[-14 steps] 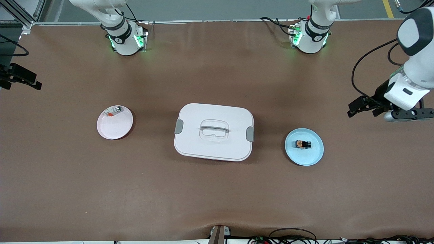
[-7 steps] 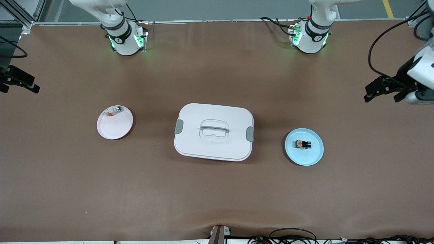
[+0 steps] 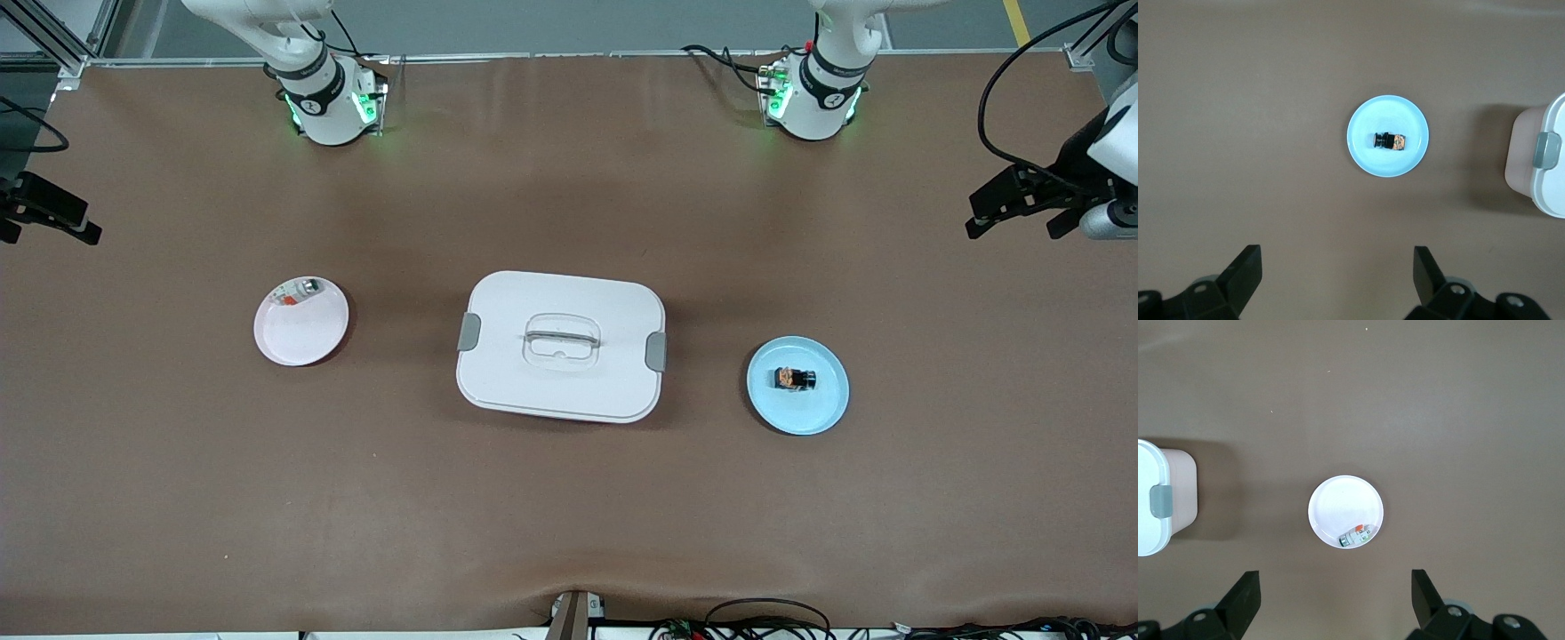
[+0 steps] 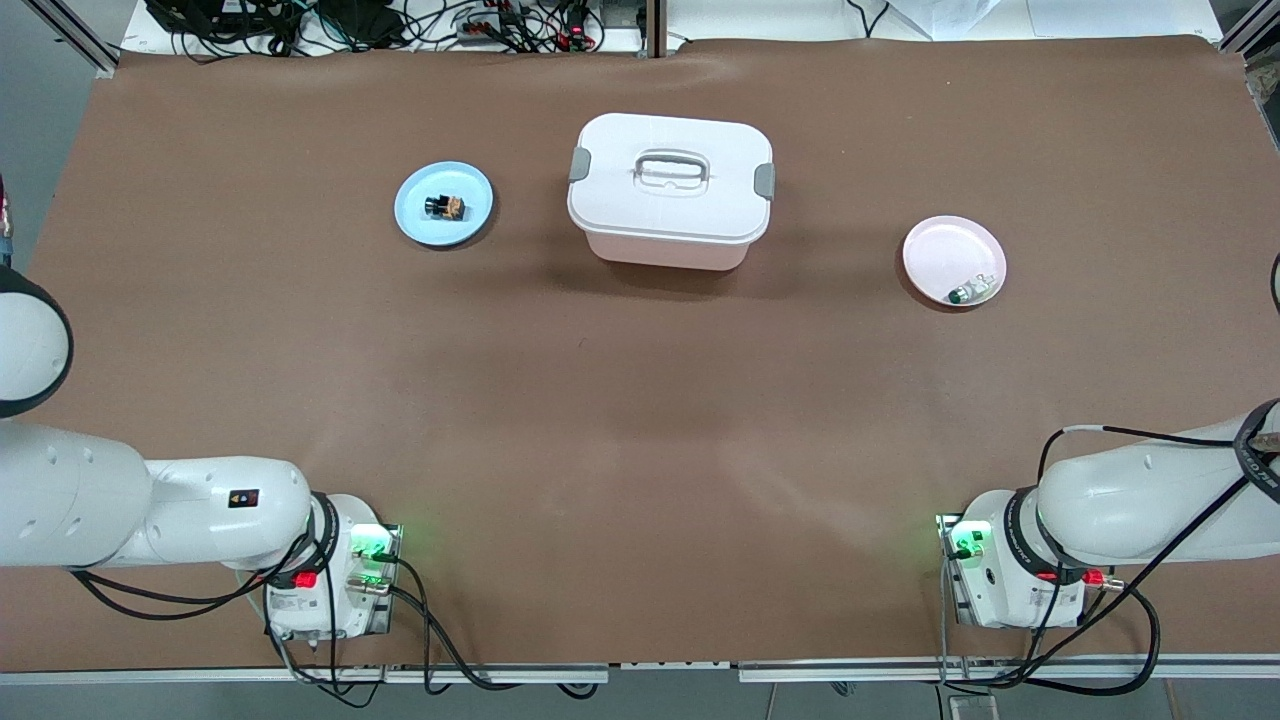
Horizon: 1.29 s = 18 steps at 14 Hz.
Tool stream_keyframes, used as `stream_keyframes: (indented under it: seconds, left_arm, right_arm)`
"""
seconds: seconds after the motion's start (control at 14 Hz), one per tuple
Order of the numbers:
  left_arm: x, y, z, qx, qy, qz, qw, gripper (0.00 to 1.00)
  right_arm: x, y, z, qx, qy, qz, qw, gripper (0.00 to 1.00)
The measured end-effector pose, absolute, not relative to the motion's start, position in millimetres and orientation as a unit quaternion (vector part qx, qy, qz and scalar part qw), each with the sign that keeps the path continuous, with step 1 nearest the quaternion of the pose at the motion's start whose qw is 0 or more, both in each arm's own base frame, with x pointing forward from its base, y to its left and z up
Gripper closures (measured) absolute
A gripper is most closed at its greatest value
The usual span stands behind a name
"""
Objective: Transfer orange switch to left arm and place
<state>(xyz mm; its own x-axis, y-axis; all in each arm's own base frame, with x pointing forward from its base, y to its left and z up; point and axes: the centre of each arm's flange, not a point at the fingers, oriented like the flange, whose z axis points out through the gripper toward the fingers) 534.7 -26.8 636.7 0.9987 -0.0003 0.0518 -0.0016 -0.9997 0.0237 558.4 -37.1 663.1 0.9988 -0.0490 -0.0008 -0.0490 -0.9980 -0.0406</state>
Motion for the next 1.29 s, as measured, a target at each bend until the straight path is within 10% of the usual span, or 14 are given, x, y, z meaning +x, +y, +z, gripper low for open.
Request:
stream_keyframes:
  seconds: [1.29]
  left_arm:
    - [527.5,-36.4,636.7,1.0,-0.009,0.015,0.01,0.0]
  right_arm:
    - [551.9,-35.9,671.0,-0.999,0.046,-0.002,0.023,0.0]
